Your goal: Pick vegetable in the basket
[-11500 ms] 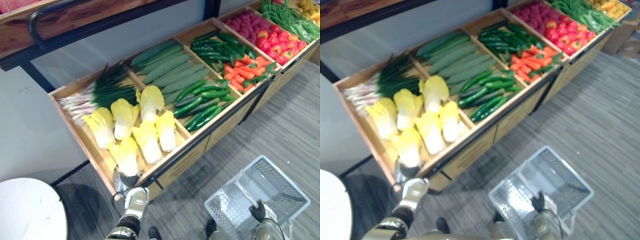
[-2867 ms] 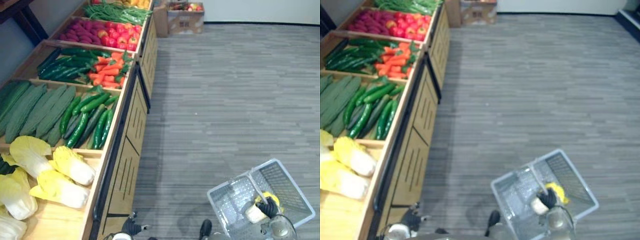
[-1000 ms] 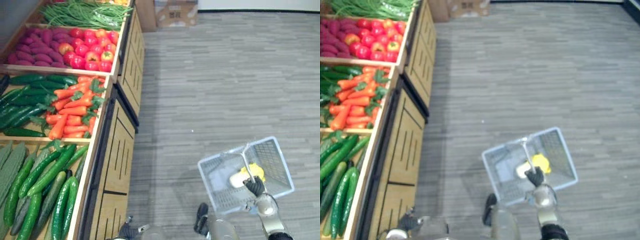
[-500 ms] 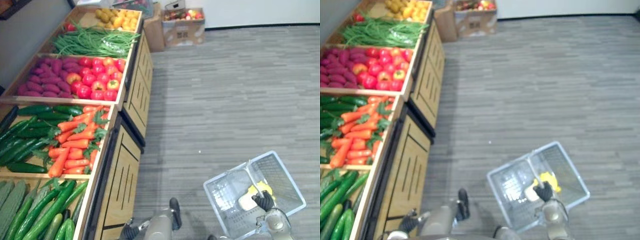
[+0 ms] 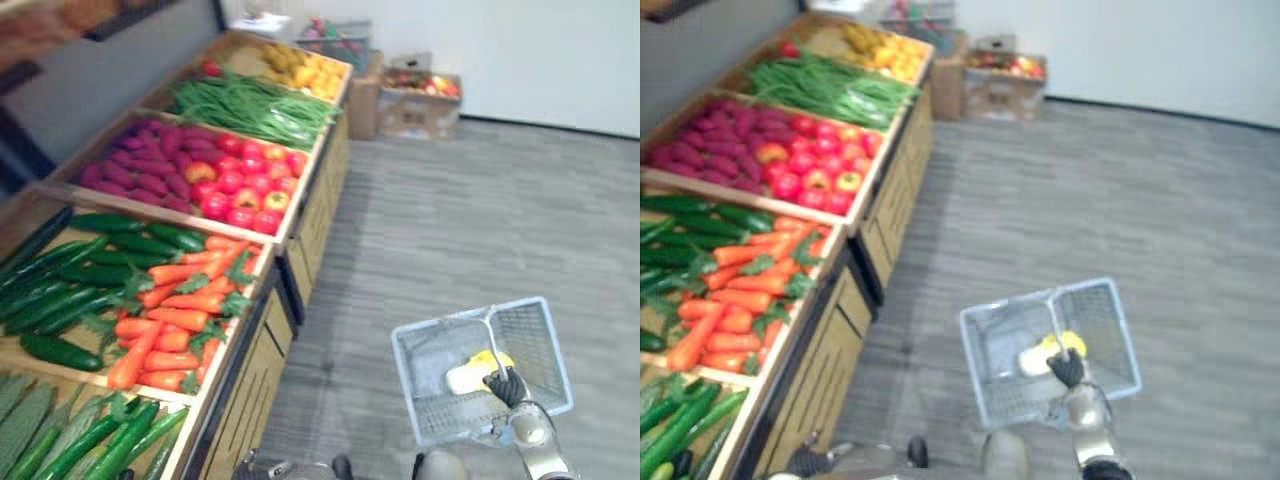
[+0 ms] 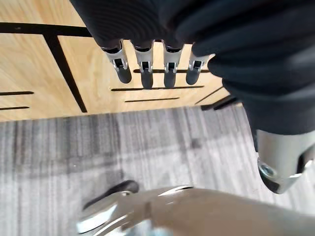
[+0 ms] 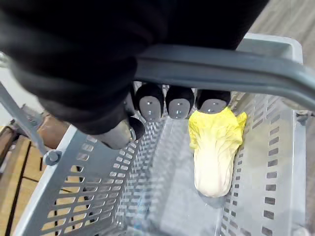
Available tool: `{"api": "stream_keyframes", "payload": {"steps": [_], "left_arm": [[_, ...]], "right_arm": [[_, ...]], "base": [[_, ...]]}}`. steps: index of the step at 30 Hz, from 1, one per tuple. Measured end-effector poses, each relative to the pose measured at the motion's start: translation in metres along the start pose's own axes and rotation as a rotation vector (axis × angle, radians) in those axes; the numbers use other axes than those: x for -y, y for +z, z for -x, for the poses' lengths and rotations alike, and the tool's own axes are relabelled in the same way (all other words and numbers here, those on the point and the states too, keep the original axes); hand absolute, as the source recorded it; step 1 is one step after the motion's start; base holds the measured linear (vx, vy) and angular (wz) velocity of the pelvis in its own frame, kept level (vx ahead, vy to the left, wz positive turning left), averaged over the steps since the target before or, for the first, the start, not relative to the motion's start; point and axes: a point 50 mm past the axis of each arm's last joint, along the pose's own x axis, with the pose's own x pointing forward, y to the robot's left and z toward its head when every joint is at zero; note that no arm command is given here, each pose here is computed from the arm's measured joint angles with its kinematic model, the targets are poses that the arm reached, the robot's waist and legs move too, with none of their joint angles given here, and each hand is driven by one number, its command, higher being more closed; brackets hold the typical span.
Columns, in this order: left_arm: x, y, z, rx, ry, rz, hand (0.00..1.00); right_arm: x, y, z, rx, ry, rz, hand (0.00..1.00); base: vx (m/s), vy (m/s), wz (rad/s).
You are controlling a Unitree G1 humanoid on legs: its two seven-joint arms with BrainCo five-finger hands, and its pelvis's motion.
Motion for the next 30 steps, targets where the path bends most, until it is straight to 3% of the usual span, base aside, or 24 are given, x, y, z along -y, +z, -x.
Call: {"api": "stream_keyframes", "payload": {"steps": [6,9,11,14,17,30], "left_arm": [[-0.006,0.032,-0.01,0.074,0.084,0.064,0.0],[-0.014,0.028,-0.011,0.044,0.136,0.109,0.0],[0.004,0.019,-0.005,-0.005,0.122,0.183,0.0],[0.007,-0.001,0.0,-0.097,0.143,0.281,0.0],[0.002,-0.003,-0.001,-0.122,0.162,0.296,0.0],[0.008,-0.029,0.006,-0.244,0.135,0.28,0.0]], "right_arm": [[0.012,-0.029,0.006,-0.112,-0.058,-0.021,1.0],[0.005,-0.068,0.026,-0.268,-0.051,-0.056,1.0],[0.014,-0.088,0.037,-0.353,-0.1,-0.087,1.0],[0.009,-0.091,0.039,-0.377,-0.099,-0.112,1.0],[0.005,-0.105,0.05,-0.439,-0.113,-0.153,1.0],[0.009,-0.093,0.038,-0.402,-0.139,-0.222,1.0]], "base": [[0.29,-0.287,1.75],[0.28,-0.54,1.91],[0.27,-0.569,1.6],[0.17,-0.407,1.19],[0.09,-0.295,1.59],[0.0,0.028,0.44]]}}
